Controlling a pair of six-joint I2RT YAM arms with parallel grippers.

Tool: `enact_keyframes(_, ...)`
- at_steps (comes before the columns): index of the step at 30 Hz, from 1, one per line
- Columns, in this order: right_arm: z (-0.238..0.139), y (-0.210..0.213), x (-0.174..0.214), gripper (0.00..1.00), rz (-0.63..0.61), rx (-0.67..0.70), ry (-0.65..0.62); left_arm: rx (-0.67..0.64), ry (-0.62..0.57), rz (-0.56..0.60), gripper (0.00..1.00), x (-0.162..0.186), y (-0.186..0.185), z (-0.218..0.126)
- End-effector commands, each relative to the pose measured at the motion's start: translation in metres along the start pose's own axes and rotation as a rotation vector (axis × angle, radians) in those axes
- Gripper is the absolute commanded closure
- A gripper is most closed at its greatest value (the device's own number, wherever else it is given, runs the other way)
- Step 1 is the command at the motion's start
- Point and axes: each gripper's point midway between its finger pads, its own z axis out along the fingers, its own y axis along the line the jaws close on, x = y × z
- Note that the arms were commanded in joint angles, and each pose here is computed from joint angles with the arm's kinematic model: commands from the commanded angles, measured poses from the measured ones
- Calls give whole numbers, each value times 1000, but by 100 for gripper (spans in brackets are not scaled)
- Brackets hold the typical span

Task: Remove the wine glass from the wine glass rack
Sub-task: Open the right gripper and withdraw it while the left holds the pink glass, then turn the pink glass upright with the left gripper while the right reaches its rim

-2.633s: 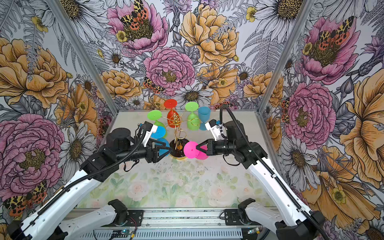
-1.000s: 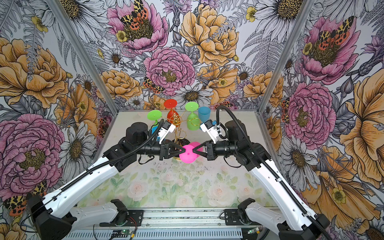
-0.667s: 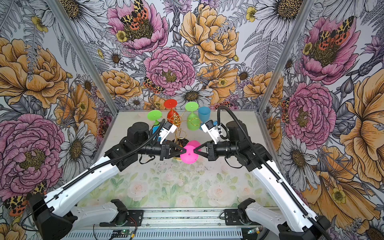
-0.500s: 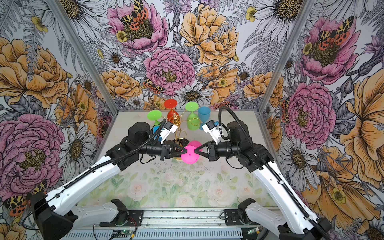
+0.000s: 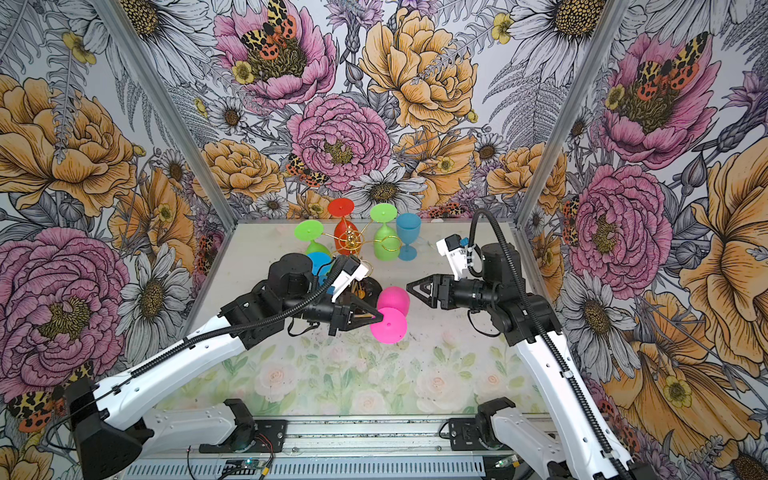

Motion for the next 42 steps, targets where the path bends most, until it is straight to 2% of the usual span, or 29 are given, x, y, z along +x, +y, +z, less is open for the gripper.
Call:
enact_keyframes(1, -2, -35, -4, 36, 97, 158, -24, -57, 21, 119, 100, 9, 3, 6)
enact_keyframes(4, -7, -64, -3, 36, 146, 310, -12, -122, 48, 188, 100, 19, 10, 15)
enact_keyframes(8, -22, -100, -3, 36, 147, 545, 27, -228, 92, 286, 100, 30, 26, 26)
enact_keyframes(10, -28, -109, -4, 36, 135, 616, 43, -283, 115, 339, 100, 35, 35, 31)
enact_keyframes(13, -28, -115, -7, 35, 127, 650, 66, -367, 157, 444, 100, 44, 46, 39)
enact_keyframes(19, -14, -114, -13, 35, 130, 599, 112, -508, 265, 692, 100, 65, 62, 49)
enact_keyframes(29, 15, -87, -25, 36, 150, 385, 173, -666, 364, 1083, 100, 85, 73, 52)
enact_keyframes(35, 27, -63, -33, 37, 159, 248, 202, -723, 389, 1274, 100, 88, 73, 46)
enact_keyframes(42, 47, -50, -31, 41, 139, 188, 262, -791, 394, 1426, 100, 82, 74, 37)
